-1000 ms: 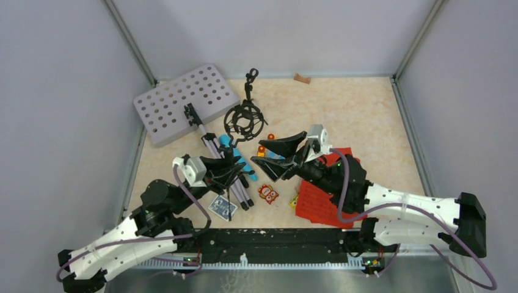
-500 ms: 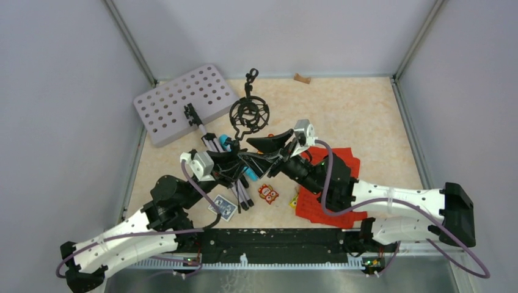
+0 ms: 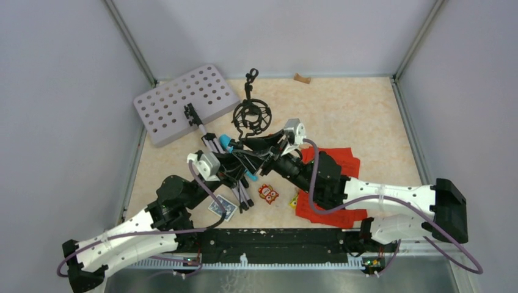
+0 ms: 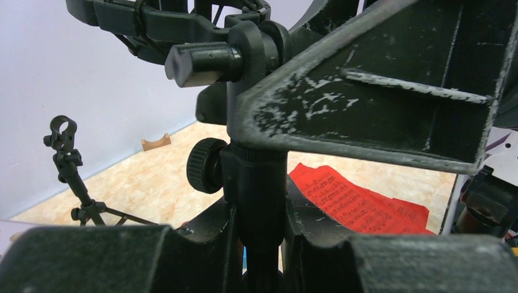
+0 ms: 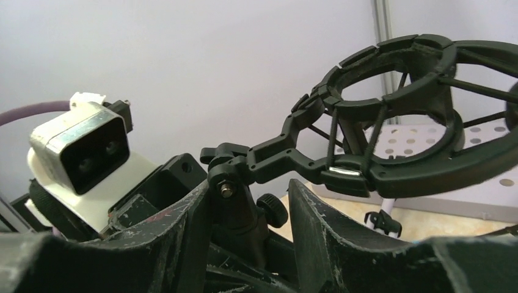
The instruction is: Pack up the instrument practice props
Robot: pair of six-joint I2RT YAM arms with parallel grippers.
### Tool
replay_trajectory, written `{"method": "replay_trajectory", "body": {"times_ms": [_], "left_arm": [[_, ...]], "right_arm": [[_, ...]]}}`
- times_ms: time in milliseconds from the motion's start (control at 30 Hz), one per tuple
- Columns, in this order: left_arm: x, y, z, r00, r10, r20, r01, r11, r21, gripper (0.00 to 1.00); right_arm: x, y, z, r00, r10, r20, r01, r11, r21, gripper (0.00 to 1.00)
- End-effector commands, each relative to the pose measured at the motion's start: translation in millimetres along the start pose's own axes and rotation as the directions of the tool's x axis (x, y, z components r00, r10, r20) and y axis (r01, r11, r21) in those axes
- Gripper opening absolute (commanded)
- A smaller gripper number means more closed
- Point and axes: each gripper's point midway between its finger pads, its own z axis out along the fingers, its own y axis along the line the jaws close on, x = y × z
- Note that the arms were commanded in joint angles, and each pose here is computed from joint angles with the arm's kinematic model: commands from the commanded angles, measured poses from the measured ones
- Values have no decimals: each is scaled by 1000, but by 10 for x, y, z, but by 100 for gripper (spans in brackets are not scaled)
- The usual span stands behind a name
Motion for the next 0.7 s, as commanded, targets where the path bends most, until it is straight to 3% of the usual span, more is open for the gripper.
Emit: {"method": "replay_trajectory", "body": {"times_ms": [0, 233, 333, 667], "left_arm": [[-381, 13, 29, 990, -4, 139, 5, 1000, -5, 0], [-361, 33, 26, 991, -6, 135, 8, 1000, -17, 0], [-343, 36, 25, 991, -11, 131, 14, 1000, -19, 3], [-225, 25, -34, 995, -47, 87, 48, 999, -17, 76]], "right_arm": [[-185, 37, 144, 999, -9, 50, 8, 1000, 23, 45], [-85, 29, 166, 1000, -2, 25, 2, 1000, 25, 23], [-65, 13, 153, 1000, 1, 14, -2, 999, 34, 0], [-385, -146, 80, 996, -20, 85, 9, 990, 138, 0]]}}
